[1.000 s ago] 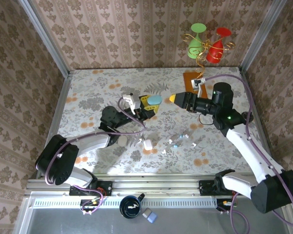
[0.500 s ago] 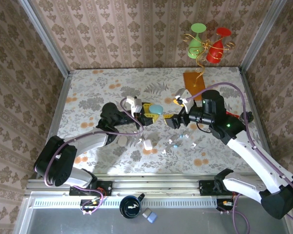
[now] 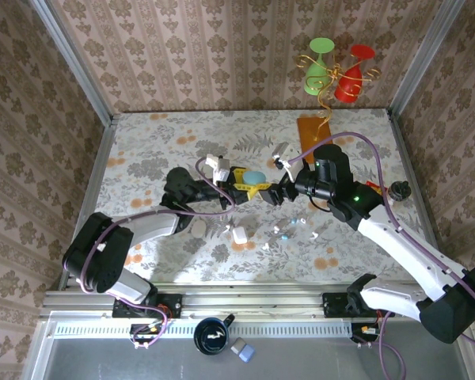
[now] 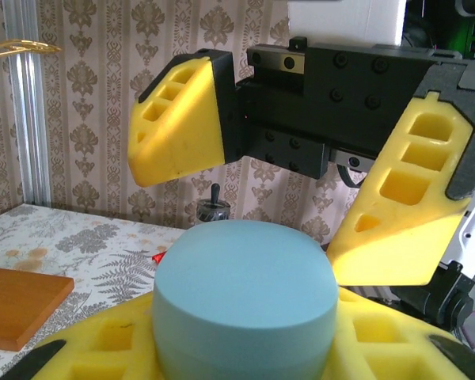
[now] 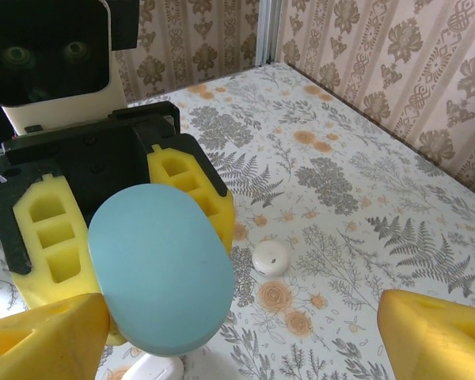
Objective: Insert the wireless bluetooth earbuds into the charging case
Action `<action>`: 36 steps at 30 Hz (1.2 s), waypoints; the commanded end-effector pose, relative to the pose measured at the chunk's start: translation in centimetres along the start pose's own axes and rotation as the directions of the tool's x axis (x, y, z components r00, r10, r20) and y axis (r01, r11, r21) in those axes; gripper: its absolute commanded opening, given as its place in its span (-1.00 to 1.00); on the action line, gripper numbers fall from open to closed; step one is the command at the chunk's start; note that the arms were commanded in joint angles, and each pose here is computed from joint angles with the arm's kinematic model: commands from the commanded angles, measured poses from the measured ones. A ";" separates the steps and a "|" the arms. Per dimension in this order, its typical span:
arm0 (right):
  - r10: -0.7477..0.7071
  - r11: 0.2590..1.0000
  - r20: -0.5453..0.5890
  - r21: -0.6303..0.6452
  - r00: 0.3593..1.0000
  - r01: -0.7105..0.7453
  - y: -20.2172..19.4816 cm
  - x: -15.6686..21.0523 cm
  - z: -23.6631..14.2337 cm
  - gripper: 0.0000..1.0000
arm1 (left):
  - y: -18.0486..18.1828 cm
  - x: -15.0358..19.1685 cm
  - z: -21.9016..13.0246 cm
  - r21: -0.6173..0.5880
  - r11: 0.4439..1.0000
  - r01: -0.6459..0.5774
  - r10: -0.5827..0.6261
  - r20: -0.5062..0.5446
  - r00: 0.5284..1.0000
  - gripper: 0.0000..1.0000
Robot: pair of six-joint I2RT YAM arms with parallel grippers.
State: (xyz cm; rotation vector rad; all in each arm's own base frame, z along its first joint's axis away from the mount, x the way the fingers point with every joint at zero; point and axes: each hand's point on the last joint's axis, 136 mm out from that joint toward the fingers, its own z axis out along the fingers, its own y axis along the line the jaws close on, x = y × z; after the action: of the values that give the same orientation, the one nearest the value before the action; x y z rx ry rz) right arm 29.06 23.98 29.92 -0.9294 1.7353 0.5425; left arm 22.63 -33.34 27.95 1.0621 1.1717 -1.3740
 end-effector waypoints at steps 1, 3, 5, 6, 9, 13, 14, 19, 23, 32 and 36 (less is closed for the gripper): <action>-0.044 0.998 0.032 0.054 0.999 0.043 -1.1 -1.5 -0.1 0.77 | -1.0 -2.3 0.2 0.055 0.997 -0.061 0.058 0.050 0.997 -0.40; -0.033 0.996 0.047 0.083 0.998 0.029 -1.6 -1.9 -0.2 0.77 | -1.1 -2.3 0.2 0.058 0.996 -0.064 0.061 0.048 0.997 -0.40; -0.020 0.993 0.069 0.116 0.997 0.011 -2.2 -2.5 -0.5 0.76 | -1.1 -2.2 0.2 0.060 0.996 -0.065 0.062 0.047 0.997 -0.40; -0.009 0.990 0.078 0.140 0.997 -0.002 -2.7 -2.8 -0.7 0.76 | -1.1 -2.1 0.2 0.059 0.996 -0.065 0.063 0.046 0.997 -0.40; 0.017 0.986 0.099 0.165 0.995 -0.033 -3.5 -3.0 -1.1 0.75 | -1.0 -1.9 0.1 0.044 0.996 -0.075 0.073 0.048 0.996 -0.40; 0.048 0.984 0.119 0.163 0.992 -0.067 -3.9 -3.3 -1.2 0.75 | -0.8 -1.9 0.0 0.025 0.995 -0.095 0.094 0.053 0.994 -0.41; 0.049 0.985 0.119 0.157 0.992 -0.068 -3.8 -3.4 -1.1 0.75 | -0.8 -1.9 0.0 0.022 0.995 -0.099 0.097 0.053 0.994 -0.41; 0.074 0.982 0.108 0.163 0.991 -0.091 -3.9 -3.4 -1.4 0.75 | -0.8 -1.9 -0.1 0.013 0.994 -0.106 0.105 0.055 0.993 -0.41; 0.101 0.982 0.114 0.148 0.988 -0.117 -3.5 -3.5 -1.7 0.75 | -0.9 -1.9 -0.1 0.015 0.994 -0.111 0.110 0.056 0.992 -0.41; 0.172 0.984 0.166 0.013 0.971 -0.176 -1.6 -4.7 -3.1 0.77 | -0.8 -1.9 -0.2 -0.003 0.993 -0.119 0.119 0.058 0.991 -0.41; 0.187 0.982 0.159 0.011 0.969 -0.191 -1.6 -4.5 -2.8 0.79 | -0.7 -1.9 -0.3 -0.016 0.992 -0.122 0.123 0.061 0.991 -0.41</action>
State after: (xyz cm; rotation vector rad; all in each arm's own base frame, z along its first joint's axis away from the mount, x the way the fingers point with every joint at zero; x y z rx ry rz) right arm 29.82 22.16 34.20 -0.6987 1.7022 0.6467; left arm 22.93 -33.23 28.61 1.0473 1.1280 -1.3298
